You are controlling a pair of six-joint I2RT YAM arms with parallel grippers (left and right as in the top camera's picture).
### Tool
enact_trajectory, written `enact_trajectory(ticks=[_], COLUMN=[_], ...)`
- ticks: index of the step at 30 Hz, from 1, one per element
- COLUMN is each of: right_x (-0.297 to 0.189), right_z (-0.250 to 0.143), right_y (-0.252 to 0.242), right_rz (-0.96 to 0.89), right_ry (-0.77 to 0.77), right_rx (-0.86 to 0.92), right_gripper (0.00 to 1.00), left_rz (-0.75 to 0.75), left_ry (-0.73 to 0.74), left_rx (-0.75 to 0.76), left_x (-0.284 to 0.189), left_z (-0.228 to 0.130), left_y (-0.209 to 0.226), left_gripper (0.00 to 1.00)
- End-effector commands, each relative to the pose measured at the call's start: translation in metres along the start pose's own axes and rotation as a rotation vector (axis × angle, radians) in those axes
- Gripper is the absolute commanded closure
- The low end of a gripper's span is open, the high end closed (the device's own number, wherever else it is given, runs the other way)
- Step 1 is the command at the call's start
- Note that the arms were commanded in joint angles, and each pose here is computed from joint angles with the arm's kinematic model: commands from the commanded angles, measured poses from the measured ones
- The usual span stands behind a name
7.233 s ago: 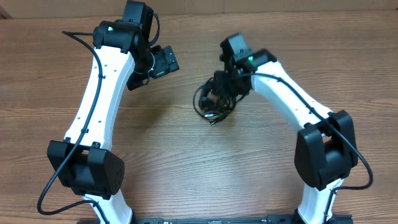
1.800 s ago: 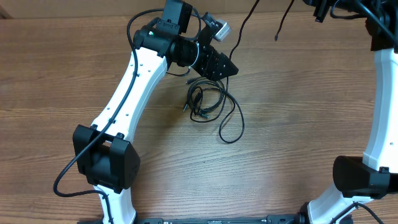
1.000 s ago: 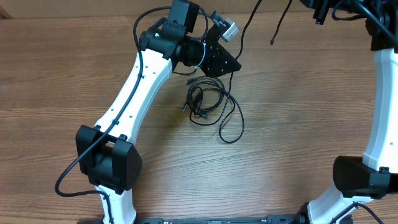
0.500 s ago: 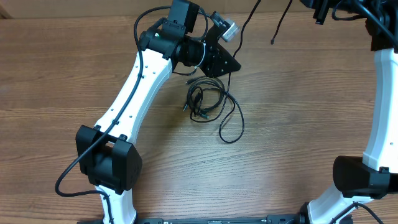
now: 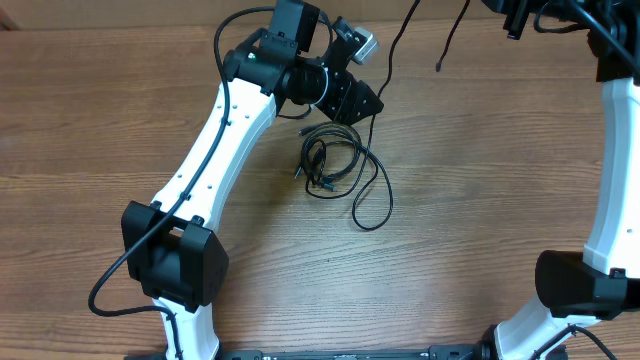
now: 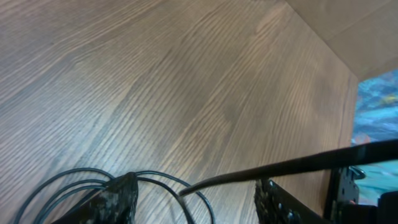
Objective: Untangle cables
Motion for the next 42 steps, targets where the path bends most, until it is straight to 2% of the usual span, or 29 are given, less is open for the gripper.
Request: enact_trajectory(ticks=[1, 6, 12, 16, 22, 24, 28, 30, 32, 37, 38, 39, 40, 42], right_x=[0.000, 0.000, 0.003, 0.004, 0.004, 0.004, 0.004, 0.003, 0.003, 0.003, 0.003, 0.003, 0.003, 0.003], right_z=[-0.007, -0.007, -0.010, -0.010, -0.010, -0.010, -0.010, -0.010, -0.010, -0.010, -0.010, -0.010, -0.010, -0.010], right_y=[0.002, 0.002, 0.001, 0.001, 0.001, 0.001, 0.001, 0.001, 0.001, 0.001, 0.001, 0.001, 0.001, 0.001], right_rz=[0.002, 0.002, -0.002, -0.003, -0.003, -0.003, -0.003, -0.002, -0.002, -0.002, -0.003, -0.003, -0.003, -0.003], right_ry=[0.017, 0.017, 0.026, 0.027, 0.027, 0.027, 0.027, 0.026, 0.026, 0.027, 0.027, 0.027, 0.027, 0.027], right_rx=[-0.022, -0.022, -0.023, -0.024, -0.024, -0.024, -0.024, -0.024, -0.024, -0.051, -0.050, -0.050, -0.049, -0.049], right_gripper=[0.96, 0.96, 0.96, 0.96, 0.96, 0.96, 0.96, 0.96, 0.96, 0.96, 0.96, 0.96, 0.96, 0.96], left_rz=[0.024, -0.090, -0.117, -0.129, -0.128, -0.128, -0.128, -0.128, -0.126, -0.125, -0.125, -0.125, -0.123, -0.111], left_ry=[-0.001, -0.047, -0.058, -0.045, -0.045, -0.044, -0.044, -0.044, -0.043, -0.043, -0.043, -0.042, -0.042, -0.044], left_rx=[-0.024, 0.034, 0.058, 0.046, 0.044, 0.043, 0.043, 0.042, 0.035, 0.025, 0.020, 0.012, 0.013, 0.019], left_x=[-0.002, -0.001, 0.010, 0.015, 0.015, 0.015, 0.015, 0.015, 0.015, 0.015, 0.015, 0.015, 0.015, 0.015], left_z=[-0.003, 0.005, 0.008, 0.004, 0.004, 0.004, 0.004, 0.003, 0.003, 0.004, 0.003, 0.003, 0.003, 0.004], left_y=[0.012, -0.007, -0.013, -0.012, -0.011, -0.011, -0.011, -0.011, -0.011, -0.010, -0.010, -0.010, -0.010, -0.008], left_gripper=[0.35, 0.25, 0.30, 0.46, 0.59, 0.69, 0.82, 0.86, 0.96, 0.96, 0.94, 0.84, 0.49, 0.27])
Point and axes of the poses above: each gripper's point midway between its finger pads, its own x axis out along the fingers, its own y axis along the line the jaws close on, z = x × y, the point moved 2 cm from there along -x, back along the fingers, and after that the axes turned 12 degrees about x, right-handed, at the moved point
